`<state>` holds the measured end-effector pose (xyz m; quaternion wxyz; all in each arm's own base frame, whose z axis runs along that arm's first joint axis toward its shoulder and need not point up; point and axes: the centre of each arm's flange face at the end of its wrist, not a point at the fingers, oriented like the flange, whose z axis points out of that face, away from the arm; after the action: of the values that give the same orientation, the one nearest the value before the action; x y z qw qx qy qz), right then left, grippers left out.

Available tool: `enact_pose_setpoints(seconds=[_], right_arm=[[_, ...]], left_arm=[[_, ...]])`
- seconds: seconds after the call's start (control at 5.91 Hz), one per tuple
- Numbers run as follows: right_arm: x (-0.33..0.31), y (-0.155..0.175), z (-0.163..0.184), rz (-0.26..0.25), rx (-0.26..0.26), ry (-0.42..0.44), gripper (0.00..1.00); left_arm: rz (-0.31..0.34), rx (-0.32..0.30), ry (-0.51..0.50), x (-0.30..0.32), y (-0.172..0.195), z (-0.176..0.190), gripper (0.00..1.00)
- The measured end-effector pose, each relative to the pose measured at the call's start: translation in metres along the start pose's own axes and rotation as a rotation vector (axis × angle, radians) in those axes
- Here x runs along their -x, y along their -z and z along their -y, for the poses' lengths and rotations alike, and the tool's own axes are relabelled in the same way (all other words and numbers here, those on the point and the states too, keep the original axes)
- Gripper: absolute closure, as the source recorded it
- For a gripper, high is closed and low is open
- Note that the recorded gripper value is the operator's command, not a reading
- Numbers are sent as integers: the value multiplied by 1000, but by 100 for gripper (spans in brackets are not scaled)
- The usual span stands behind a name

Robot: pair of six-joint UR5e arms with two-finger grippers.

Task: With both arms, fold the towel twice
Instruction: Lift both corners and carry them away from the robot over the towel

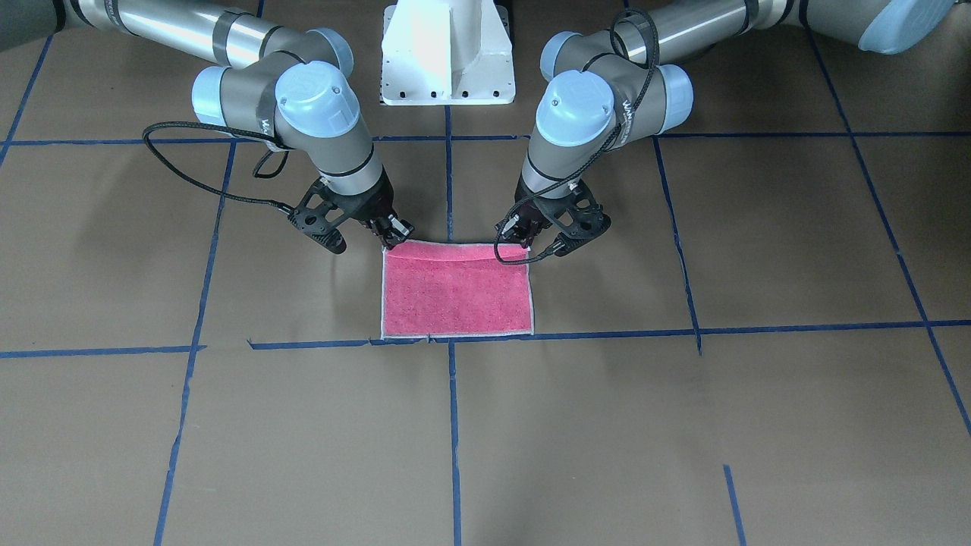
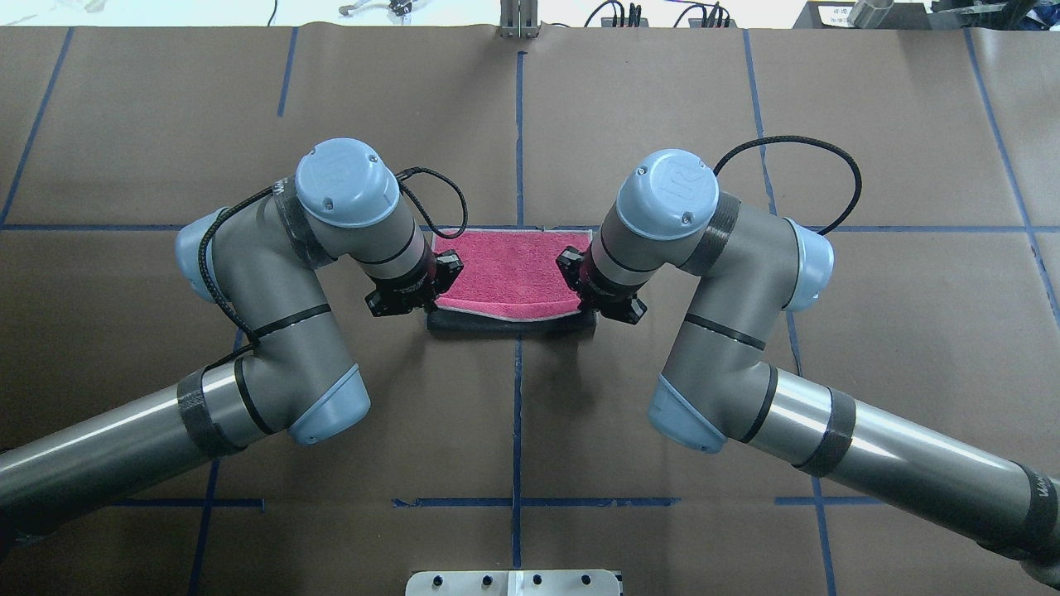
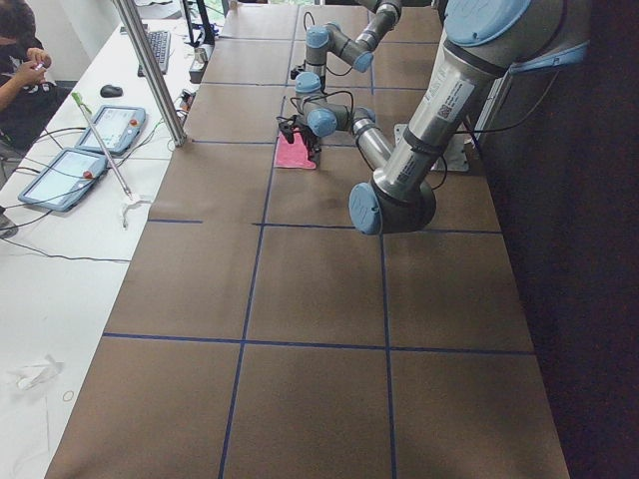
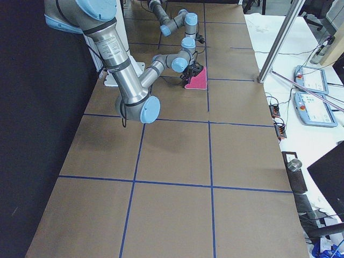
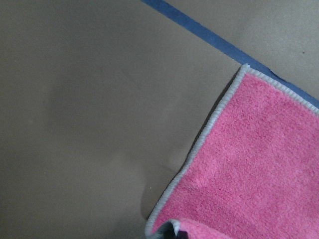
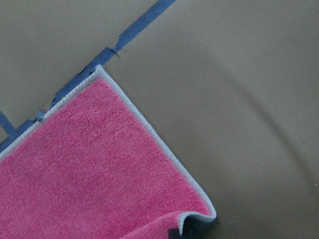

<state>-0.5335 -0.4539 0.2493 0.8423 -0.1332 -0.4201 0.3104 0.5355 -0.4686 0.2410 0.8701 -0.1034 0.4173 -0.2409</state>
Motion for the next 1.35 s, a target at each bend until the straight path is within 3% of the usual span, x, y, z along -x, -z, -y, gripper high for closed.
enact_pose_setpoints(seconds=[0.68, 1.35], right_arm=[[1, 32, -9, -14, 62, -16, 100], [11, 28, 21, -23, 31, -24, 100]], left_arm=[[-9, 56, 12, -2, 16, 1, 100], [-26, 36, 32, -9, 24, 22, 100]])
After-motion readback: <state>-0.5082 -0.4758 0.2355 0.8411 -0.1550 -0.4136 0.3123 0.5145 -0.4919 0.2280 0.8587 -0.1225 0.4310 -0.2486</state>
